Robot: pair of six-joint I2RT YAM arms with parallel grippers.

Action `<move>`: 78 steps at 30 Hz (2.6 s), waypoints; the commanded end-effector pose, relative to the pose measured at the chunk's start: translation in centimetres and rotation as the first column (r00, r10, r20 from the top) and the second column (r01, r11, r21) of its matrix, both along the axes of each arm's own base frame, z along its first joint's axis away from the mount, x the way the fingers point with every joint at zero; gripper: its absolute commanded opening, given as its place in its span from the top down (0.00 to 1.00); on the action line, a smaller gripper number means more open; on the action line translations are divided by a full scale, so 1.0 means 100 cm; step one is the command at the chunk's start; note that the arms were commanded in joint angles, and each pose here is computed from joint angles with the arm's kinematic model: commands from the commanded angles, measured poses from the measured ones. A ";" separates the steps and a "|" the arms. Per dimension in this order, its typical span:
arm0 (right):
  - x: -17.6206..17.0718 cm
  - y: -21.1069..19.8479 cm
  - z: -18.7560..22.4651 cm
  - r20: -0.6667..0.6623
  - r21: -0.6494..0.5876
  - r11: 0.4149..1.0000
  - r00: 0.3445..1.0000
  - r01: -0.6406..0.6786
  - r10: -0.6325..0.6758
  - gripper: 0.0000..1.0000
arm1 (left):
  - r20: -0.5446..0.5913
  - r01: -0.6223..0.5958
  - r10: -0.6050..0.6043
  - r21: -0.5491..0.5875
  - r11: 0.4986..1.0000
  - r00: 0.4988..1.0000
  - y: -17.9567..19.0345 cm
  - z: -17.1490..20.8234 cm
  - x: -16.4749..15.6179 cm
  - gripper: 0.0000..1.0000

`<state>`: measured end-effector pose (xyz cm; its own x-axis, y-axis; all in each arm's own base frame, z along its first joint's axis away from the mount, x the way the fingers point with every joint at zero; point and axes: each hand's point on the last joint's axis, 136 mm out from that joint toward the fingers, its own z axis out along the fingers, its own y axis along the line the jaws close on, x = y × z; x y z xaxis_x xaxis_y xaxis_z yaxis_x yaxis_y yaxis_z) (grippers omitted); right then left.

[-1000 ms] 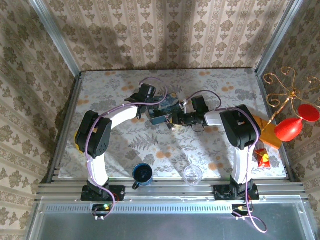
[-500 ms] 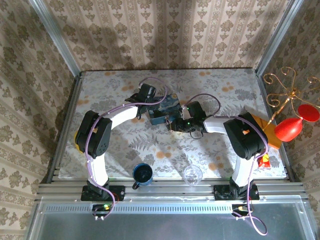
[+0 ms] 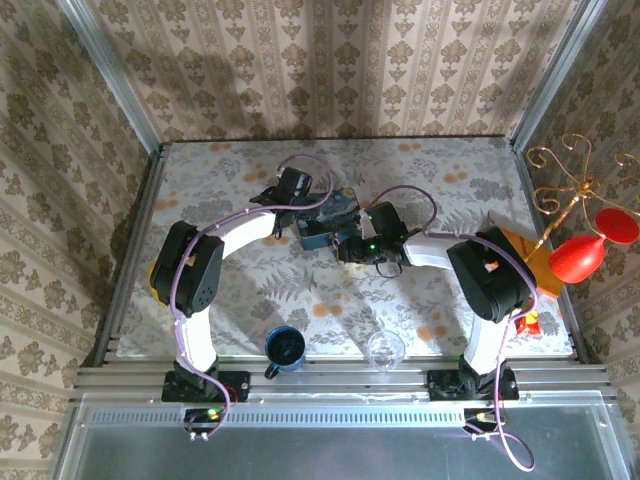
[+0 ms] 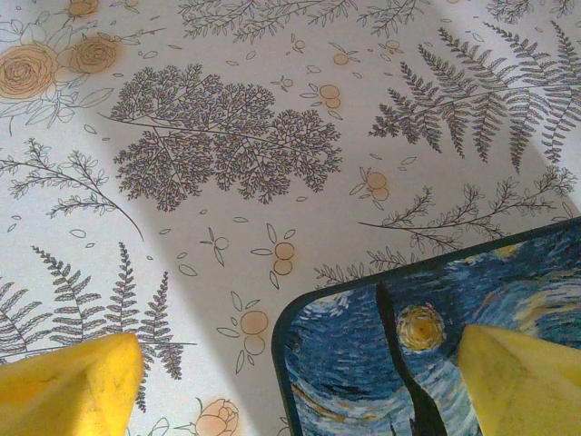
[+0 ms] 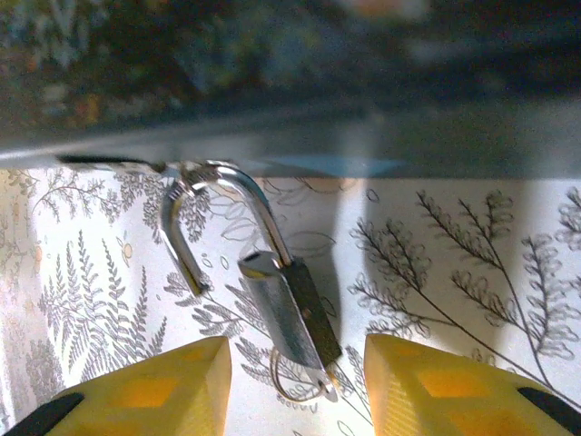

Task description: Unlock a padlock with a key

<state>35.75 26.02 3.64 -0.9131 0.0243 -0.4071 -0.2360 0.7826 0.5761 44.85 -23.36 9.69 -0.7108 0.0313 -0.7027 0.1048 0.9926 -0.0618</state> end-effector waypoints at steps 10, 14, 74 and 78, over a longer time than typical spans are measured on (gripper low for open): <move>0.005 0.005 -0.017 -0.014 -0.072 0.997 1.000 -0.019 0.018 0.61 | -0.127 0.033 -0.028 0.041 0.999 0.992 0.004 -0.028 -0.026 0.08; 0.005 0.005 -0.022 -0.021 -0.075 0.997 1.000 -0.017 0.015 0.65 | -0.125 0.031 -0.026 0.039 0.999 0.992 0.004 -0.028 -0.026 0.07; 0.028 -0.033 0.004 -0.228 0.296 0.814 0.865 0.499 -0.447 1.00 | -0.135 -0.028 0.032 0.027 0.999 0.990 0.022 -0.028 -0.031 0.05; 0.032 -0.036 0.007 -0.224 0.305 0.800 0.856 0.516 -0.467 1.00 | -0.138 -0.030 0.033 0.023 0.999 0.990 0.022 -0.029 -0.033 0.05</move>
<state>38.38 23.73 4.41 -0.8239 0.5405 -0.1704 0.1768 0.5307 0.8289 43.65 -23.37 9.38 -0.7361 -0.0117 -0.6768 0.0983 0.9874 -0.1241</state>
